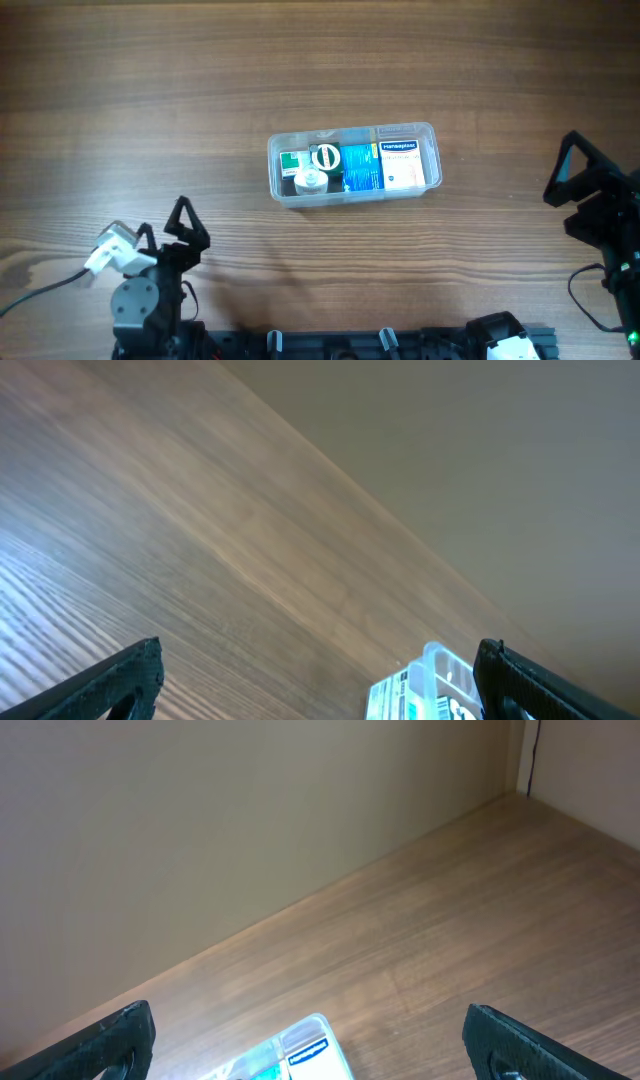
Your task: Pack container
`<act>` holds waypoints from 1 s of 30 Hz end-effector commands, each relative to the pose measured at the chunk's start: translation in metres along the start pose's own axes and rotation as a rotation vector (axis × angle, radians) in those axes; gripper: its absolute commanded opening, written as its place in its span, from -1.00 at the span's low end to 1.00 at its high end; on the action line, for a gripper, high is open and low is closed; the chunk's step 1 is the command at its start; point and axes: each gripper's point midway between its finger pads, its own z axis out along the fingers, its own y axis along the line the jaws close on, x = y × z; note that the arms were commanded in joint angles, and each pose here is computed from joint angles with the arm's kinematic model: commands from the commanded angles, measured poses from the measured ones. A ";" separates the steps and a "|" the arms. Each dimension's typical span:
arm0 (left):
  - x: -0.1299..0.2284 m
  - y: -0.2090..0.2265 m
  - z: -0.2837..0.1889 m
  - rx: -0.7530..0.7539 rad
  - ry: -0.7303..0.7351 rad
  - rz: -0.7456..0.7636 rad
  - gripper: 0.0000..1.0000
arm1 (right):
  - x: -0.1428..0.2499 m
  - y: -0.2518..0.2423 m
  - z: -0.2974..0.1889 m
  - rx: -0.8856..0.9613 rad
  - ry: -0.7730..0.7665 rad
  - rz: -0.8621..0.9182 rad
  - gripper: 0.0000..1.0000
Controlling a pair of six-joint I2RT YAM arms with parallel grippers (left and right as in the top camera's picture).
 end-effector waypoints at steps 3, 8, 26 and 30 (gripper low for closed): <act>0.028 0.014 0.018 -0.004 0.044 -0.008 1.00 | -0.001 -0.003 0.001 0.016 -0.008 0.007 0.99; 0.040 0.022 0.029 -0.006 0.046 -0.009 1.00 | -0.001 -0.003 0.001 0.016 -0.008 0.007 0.99; 0.040 0.022 0.029 -0.006 0.045 -0.009 1.00 | -0.001 -0.003 0.001 0.016 -0.008 0.007 0.99; 0.039 0.022 0.029 -0.006 0.045 -0.009 0.99 | -0.001 -0.003 0.001 0.016 -0.008 0.007 0.99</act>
